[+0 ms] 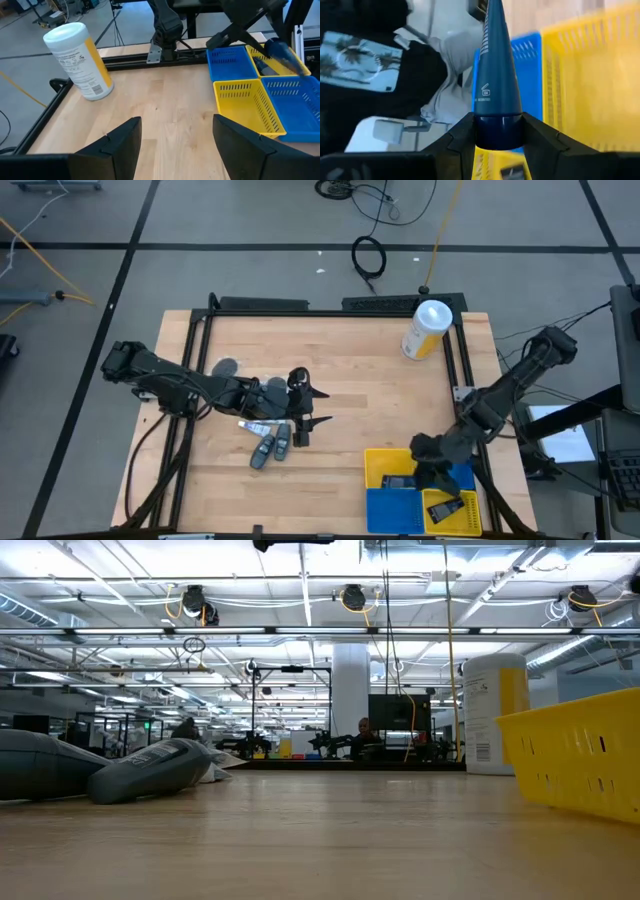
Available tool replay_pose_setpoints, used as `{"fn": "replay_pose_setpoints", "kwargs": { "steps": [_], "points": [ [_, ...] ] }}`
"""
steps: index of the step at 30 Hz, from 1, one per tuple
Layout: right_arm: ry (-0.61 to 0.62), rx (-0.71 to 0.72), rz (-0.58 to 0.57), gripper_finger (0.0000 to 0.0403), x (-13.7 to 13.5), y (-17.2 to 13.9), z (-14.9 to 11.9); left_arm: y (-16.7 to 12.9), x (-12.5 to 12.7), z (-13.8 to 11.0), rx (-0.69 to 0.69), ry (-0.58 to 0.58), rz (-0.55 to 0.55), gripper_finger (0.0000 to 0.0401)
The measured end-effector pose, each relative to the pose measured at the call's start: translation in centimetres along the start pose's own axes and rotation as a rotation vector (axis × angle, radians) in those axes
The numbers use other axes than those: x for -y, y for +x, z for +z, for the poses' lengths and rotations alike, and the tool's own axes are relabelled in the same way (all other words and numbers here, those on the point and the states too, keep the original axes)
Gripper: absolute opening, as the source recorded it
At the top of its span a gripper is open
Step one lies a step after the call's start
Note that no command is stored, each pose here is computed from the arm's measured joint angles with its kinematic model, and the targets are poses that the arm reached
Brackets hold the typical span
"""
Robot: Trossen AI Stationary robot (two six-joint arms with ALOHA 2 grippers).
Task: Pick & Place Travel size toiletries
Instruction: Put the black shave cream into the bottom yellow bin
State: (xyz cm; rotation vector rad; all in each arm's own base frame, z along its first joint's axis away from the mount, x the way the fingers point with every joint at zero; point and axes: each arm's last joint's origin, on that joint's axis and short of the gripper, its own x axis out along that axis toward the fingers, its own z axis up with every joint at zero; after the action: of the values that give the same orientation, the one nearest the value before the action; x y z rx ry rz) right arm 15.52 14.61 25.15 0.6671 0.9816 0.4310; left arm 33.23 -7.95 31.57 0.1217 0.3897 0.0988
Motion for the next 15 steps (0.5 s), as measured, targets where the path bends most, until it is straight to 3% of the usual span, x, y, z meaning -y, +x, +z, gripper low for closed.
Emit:
{"fn": "replay_pose_setpoints", "kwargs": {
  "steps": [15],
  "points": [
    [0.474,-0.243,0.001,0.0119,-2.2,0.0,-4.7,0.0,-0.1,0.0,-0.001,0.001,0.003,0.0241]
  ]
}}
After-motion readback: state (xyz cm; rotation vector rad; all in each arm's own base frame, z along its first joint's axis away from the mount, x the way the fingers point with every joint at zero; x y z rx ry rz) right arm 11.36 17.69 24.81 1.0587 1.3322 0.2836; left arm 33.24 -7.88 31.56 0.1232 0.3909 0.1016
